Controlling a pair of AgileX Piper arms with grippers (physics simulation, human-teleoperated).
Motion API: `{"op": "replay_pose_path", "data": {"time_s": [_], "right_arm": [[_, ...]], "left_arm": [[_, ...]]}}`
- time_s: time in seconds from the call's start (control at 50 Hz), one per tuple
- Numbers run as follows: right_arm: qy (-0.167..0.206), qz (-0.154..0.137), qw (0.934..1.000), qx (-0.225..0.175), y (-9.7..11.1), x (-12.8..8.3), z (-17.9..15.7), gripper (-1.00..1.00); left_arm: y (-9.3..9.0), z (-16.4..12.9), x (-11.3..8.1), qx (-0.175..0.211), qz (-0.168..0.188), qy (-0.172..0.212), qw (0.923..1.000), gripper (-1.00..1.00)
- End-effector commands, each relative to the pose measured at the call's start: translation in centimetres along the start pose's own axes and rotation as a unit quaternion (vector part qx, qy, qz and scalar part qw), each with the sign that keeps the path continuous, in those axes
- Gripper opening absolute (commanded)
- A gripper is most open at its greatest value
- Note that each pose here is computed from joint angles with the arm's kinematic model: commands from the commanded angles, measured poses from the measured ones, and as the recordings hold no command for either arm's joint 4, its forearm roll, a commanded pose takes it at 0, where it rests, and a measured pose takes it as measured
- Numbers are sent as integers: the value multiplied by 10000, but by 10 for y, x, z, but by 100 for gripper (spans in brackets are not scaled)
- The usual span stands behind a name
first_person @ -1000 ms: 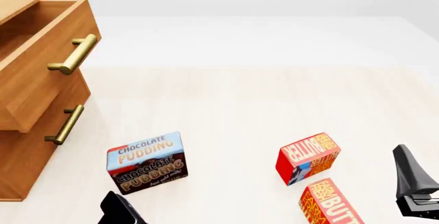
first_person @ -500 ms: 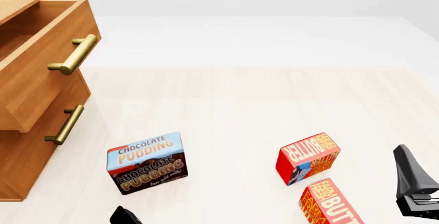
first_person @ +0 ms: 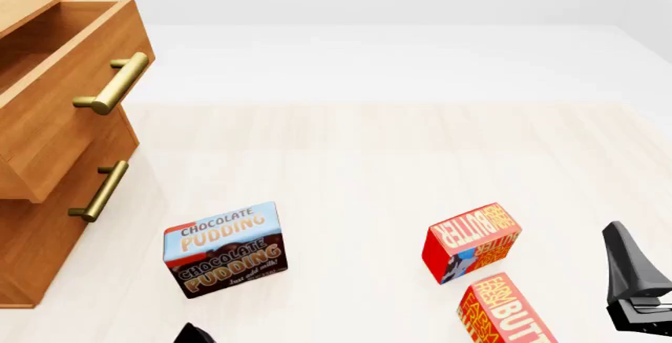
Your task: Put the bowl in the top drawer of the cabinet.
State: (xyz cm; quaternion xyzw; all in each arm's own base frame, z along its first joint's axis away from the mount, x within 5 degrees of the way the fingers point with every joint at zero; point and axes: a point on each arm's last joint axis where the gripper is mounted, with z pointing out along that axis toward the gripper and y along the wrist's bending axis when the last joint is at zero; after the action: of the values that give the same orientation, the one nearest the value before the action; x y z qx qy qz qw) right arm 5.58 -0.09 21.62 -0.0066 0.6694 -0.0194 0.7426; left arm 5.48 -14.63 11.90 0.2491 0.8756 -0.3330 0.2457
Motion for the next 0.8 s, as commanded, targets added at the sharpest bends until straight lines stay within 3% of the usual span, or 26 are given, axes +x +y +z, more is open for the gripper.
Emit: {"op": "replay_pose_path", "data": {"time_s": [0.02, 0.5, 0.52, 0.8], "right_arm": [[0, -3, 10000, 2, 0, 0, 0, 100], [-1, -12, 10000, 17, 0, 0, 0, 100], [-2, -11, 10000, 15, 0, 0, 0, 100], [-16, -1, 10000, 3, 0, 0, 0, 100]], "left_arm": [[0, 3, 1, 28, -14, -3, 10000, 100], [7, 14, 15, 109, -80, -8, 9999, 100], [9, 12, 13, 70, -96, -55, 9999, -100], [4, 6, 8, 117, -32, -83, 9999, -100]]}}
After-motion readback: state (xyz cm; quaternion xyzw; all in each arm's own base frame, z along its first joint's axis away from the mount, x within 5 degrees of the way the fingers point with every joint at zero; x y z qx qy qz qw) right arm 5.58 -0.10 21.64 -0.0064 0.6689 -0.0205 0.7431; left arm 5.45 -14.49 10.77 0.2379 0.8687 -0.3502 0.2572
